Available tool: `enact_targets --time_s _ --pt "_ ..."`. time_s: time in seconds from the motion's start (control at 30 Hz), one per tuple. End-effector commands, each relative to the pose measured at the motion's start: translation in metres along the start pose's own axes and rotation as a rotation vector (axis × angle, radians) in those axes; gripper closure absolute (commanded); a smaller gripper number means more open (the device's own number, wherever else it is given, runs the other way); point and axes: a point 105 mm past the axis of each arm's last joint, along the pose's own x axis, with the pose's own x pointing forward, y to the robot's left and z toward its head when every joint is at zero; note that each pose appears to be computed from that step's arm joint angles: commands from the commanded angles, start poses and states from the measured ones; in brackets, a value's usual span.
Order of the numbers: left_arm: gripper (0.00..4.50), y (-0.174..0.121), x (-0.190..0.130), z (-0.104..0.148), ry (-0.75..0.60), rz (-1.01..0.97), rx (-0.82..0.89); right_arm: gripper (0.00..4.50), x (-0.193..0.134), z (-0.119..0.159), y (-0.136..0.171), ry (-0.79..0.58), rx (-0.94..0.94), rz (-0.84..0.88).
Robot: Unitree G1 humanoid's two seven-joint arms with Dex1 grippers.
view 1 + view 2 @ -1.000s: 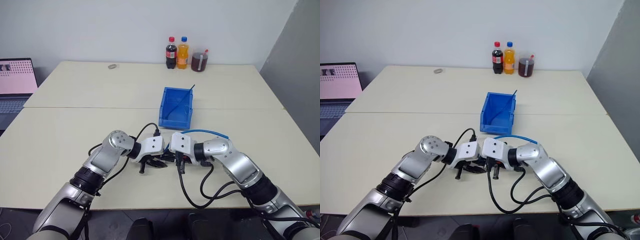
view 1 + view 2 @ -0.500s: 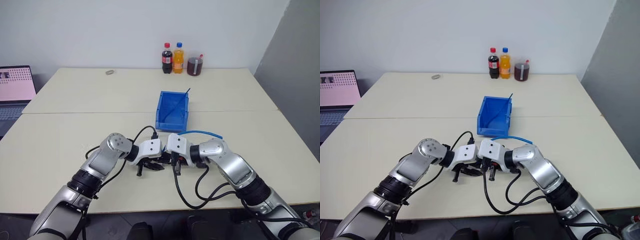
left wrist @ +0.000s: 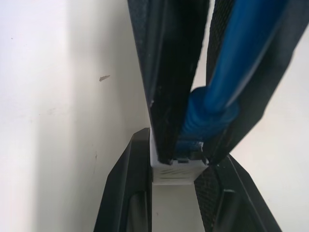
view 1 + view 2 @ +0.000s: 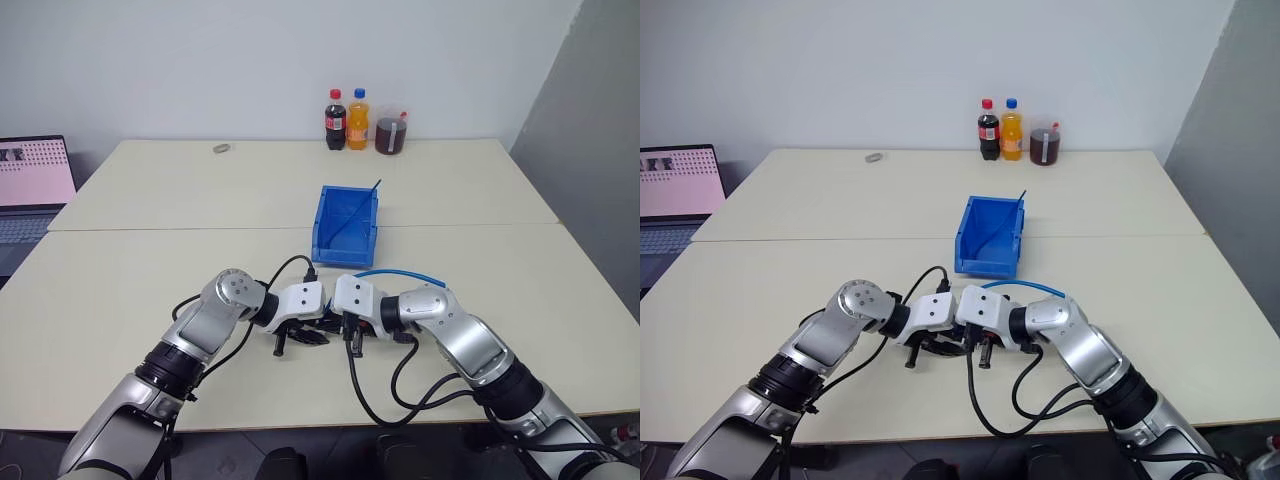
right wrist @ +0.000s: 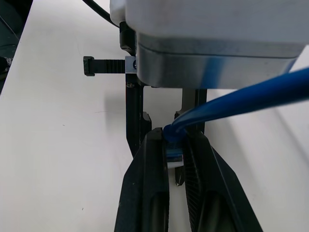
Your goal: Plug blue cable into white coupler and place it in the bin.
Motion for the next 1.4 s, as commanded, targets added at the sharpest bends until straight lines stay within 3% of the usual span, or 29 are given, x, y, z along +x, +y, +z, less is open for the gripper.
enact_targets --time_s 0.03,0.37,0.4,0.6,0.83,1.13,1.4 --pt "3.7 -0.002 0.004 0.015 -0.032 -0.01 0.052 4.37 0.027 -0.073 0.065 0.243 0.204 0.257" --pt "3.7 0.008 -0.002 0.007 -0.051 0.095 0.039 4.37 0.006 -0.044 0.023 0.101 0.129 0.035" --pt "3.0 0.01 -0.003 0.008 -0.072 0.111 0.028 4.37 0.003 -0.042 0.021 0.086 0.123 0.02" --pt "1.78 0.003 -0.011 0.009 -0.132 0.11 -0.032 4.37 -0.009 -0.028 0.021 0.026 0.133 -0.027" --pt "0.04 -0.007 -0.029 0.003 -0.158 0.11 -0.09 4.37 -0.014 -0.011 0.011 -0.04 0.142 -0.085" --pt "0.0 0.002 -0.06 0.01 -0.205 0.277 -0.12 4.37 -0.042 0.016 -0.01 -0.138 0.149 -0.163" --pt "0.0 0.016 -0.096 0.02 -0.261 0.467 -0.2 4.37 -0.091 0.071 -0.056 -0.361 0.253 -0.297"
